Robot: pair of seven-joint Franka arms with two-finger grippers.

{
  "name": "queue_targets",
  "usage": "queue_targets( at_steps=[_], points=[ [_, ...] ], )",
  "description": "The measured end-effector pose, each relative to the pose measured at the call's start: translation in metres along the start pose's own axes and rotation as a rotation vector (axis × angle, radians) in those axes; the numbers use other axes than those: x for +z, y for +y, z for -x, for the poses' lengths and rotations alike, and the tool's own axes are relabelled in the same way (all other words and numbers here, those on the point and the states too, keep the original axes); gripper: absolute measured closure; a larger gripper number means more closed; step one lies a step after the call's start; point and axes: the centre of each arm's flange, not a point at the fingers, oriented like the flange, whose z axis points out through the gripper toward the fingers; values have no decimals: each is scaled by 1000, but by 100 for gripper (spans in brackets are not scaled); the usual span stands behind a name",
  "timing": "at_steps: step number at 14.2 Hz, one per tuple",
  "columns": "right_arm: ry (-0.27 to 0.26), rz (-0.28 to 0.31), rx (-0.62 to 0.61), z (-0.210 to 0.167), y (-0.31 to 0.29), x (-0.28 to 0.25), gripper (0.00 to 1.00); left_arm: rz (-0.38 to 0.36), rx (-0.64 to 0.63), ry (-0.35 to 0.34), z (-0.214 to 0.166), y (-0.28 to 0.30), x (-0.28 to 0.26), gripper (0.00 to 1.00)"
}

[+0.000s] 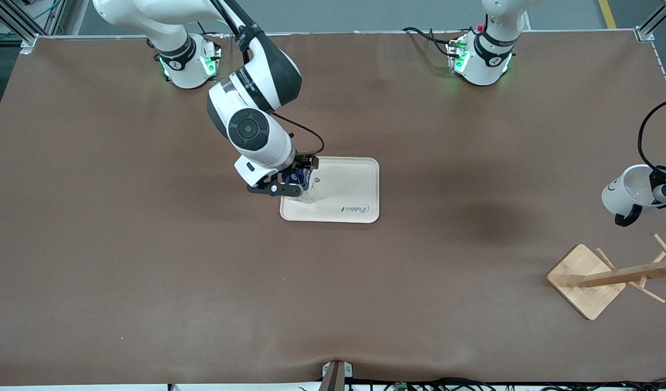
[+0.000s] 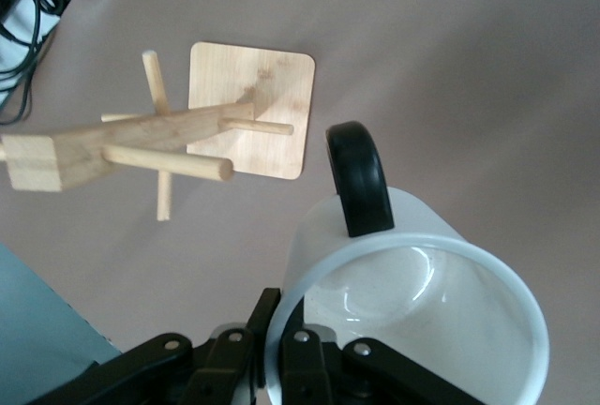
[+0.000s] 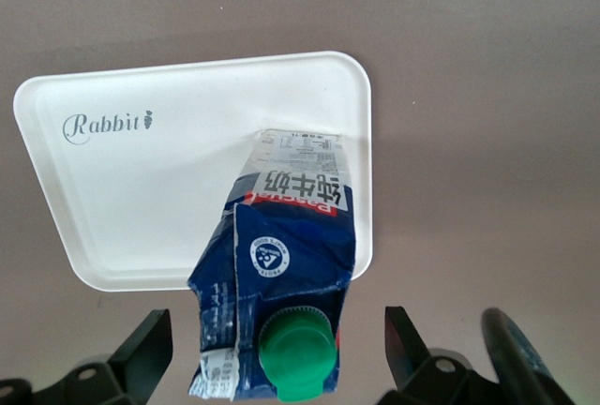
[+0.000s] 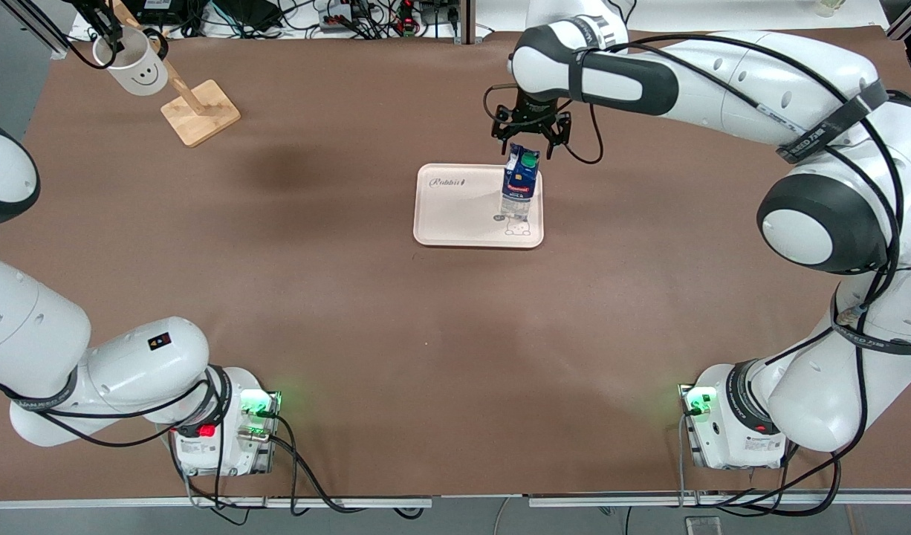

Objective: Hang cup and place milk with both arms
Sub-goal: 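Grasp the milk carton with the right gripper while the left gripper carries the mug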

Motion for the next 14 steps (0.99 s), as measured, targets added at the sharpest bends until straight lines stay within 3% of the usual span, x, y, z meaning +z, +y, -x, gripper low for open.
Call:
queue_targets(
  at_steps=[8,10,12,14],
  points=[
    [0,8,-6,2,-11,21,4,-16,21,9,15,-25,-2,94],
    [-2,12,-7,3,-13,26,20,-17,31,5,21,-29,-1,94],
    [-3,14,-5,3,-13,27,43,-18,30,1,26,-33,0,94],
    [-1,14,-2,2,-12,26,48,-19,28,1,28,-34,0,94]
  ],
)
